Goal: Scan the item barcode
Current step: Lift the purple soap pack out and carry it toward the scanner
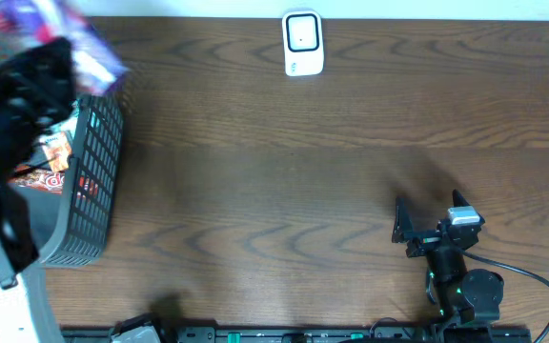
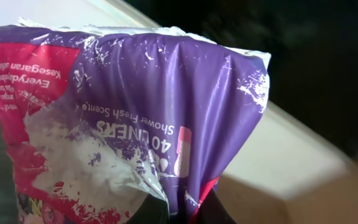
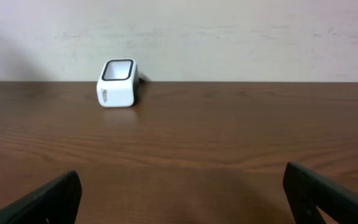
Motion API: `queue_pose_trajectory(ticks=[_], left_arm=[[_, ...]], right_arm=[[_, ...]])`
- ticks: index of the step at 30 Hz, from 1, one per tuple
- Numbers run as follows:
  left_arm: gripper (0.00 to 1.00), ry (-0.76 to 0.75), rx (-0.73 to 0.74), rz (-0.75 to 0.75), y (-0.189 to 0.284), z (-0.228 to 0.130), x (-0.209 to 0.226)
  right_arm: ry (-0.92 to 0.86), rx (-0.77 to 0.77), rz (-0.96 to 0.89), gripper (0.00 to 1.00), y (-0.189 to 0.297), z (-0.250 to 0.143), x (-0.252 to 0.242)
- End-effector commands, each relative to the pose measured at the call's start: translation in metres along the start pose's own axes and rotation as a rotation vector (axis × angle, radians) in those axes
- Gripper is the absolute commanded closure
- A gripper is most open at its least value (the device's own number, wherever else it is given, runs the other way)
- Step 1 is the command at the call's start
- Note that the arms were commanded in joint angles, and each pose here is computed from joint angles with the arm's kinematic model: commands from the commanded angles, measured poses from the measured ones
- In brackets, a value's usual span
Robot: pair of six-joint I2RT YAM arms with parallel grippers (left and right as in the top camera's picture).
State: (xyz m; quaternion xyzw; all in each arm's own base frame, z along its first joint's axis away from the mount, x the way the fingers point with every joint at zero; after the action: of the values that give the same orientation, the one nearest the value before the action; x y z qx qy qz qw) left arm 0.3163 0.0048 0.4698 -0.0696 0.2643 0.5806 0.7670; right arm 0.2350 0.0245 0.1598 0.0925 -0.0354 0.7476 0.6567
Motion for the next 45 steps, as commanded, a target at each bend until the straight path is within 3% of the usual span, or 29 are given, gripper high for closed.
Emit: queue_pose_trajectory(ticks=[1, 10, 20, 24, 34, 40, 45], left_arm=[[0.93, -0.040, 0.138, -0.186, -0.027, -0.028, -0.033], [0.93, -0.085, 0.515, -0.366, -0.128, -0.138, -0.068], [0.93, -0.012, 0.866, -0.396, -0.208, -0.277, -0.074], [0.93, 0.093, 0.959, -0.355, -0.224, -0.317, -0.078], [0.92, 0.222, 1.076, -0.275, -0.251, -0.382, -0.069], [0.93, 0.254, 1.106, -0.212, -0.257, -0.396, -0.042], [0.92, 0.191, 1.090, 0.026, -0.258, -0.398, 0.007]], right_arm=[[0.016, 0.000, 0.006, 0.01, 0.000, -0.001, 0.002], [0.016, 0.000, 0.006, 0.01, 0.000, -0.001, 0.002], [0.016, 0.000, 0.006, 0.01, 0.000, -0.001, 0.001], [0.016, 0.000, 0.006, 0.01, 0.000, -0.001, 0.002], [0.016, 0.000, 0.006, 0.01, 0.000, -0.001, 0.002], [0.016, 0.000, 0.006, 0.01, 0.000, -0.001, 0.002], [0.016, 0.000, 0.006, 0.01, 0.000, -0.001, 0.002]])
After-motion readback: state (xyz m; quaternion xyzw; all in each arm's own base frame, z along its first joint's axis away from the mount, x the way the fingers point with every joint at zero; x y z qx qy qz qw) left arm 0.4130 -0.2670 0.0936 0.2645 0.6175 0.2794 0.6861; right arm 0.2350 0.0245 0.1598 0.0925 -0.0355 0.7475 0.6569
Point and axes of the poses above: each gripper's point midway between its finger pads, its own y axis back along the fingers, its own x axis along the line the jaws close on, z = x × y, the point moved 1 cm from there along y, back along the fingers, and after that the axes turned 8 degrees about -y, right-handed, at the moved point
